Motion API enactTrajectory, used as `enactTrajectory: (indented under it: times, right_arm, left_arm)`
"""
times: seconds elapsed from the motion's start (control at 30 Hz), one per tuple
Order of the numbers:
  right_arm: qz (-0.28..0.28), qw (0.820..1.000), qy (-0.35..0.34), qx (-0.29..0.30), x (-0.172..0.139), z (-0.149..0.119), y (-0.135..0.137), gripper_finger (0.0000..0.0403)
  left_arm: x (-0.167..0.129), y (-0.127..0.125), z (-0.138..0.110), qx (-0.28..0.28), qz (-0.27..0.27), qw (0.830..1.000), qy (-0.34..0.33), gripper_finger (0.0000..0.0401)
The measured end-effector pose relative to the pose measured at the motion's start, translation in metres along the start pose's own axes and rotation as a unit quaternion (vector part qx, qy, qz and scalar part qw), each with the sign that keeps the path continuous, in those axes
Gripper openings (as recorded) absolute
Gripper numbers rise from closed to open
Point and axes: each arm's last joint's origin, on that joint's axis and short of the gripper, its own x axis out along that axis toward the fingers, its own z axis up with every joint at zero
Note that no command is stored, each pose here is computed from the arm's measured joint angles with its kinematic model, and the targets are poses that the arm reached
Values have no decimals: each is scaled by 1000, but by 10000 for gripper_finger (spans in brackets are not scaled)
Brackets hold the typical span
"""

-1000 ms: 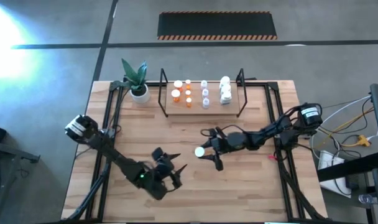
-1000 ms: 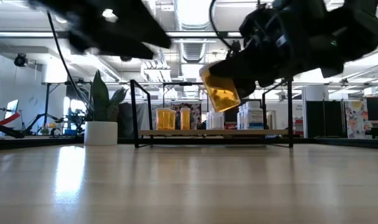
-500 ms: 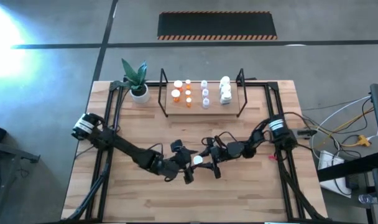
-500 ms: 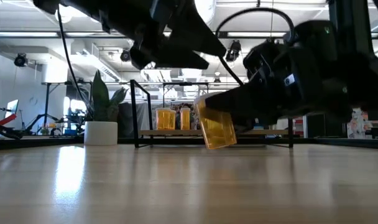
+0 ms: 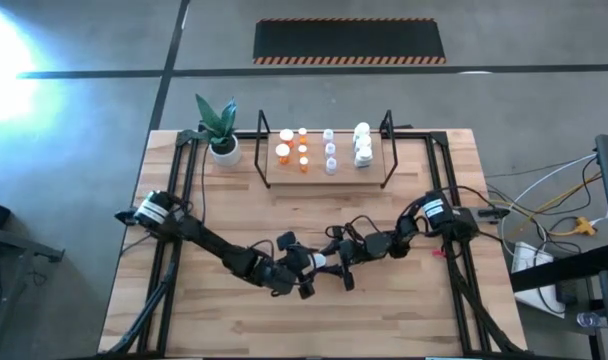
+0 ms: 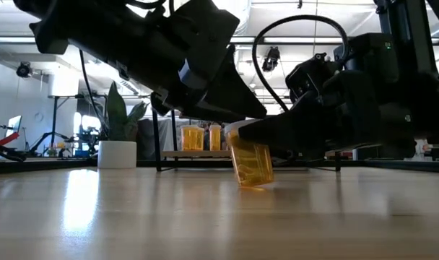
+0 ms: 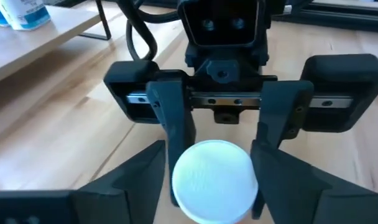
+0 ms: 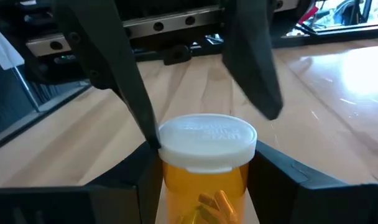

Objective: Pick and place medicine bottles onto shelf by color
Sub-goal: Put the large orange pill bottle on the shelf aligned with the large orange pill bottles

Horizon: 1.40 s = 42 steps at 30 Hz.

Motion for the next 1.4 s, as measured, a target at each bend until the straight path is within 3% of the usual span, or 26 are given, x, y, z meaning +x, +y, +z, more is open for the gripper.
enactTrajectory:
  times: [0.37, 0.53, 0.7, 0.83, 1.0, 1.17, 1.4]
  right_arm:
    - [-2, 999, 29, -32, -1, -4, -1, 183]
    - [0, 997, 63, -43, -7, -12, -2, 224]
    - [2, 995, 86, -45, -18, -16, -1, 279]
    - [-1, 994, 105, -27, -26, -12, 0, 291]
    - [-4, 990, 140, -15, -38, -3, 4, 274]
    - [-53, 979, 199, -14, -50, 6, 8, 247]
    - [-97, 969, 225, -33, -61, 11, 18, 221]
  left_arm:
    - [2, -1, 0, -9, -37, 999, 12, 59]
    - [4, 0, -2, -4, -42, 999, 20, 6]
    - [6, 1, -3, -6, -39, 999, 21, 6]
    - [6, 1, -3, -7, -38, 999, 19, 5]
    - [7, 1, -3, -9, -39, 999, 18, 5]
    - [5, 0, 2, -7, -43, 999, 14, 5]
    - [-4, -2, 32, -4, -53, 998, -27, 5]
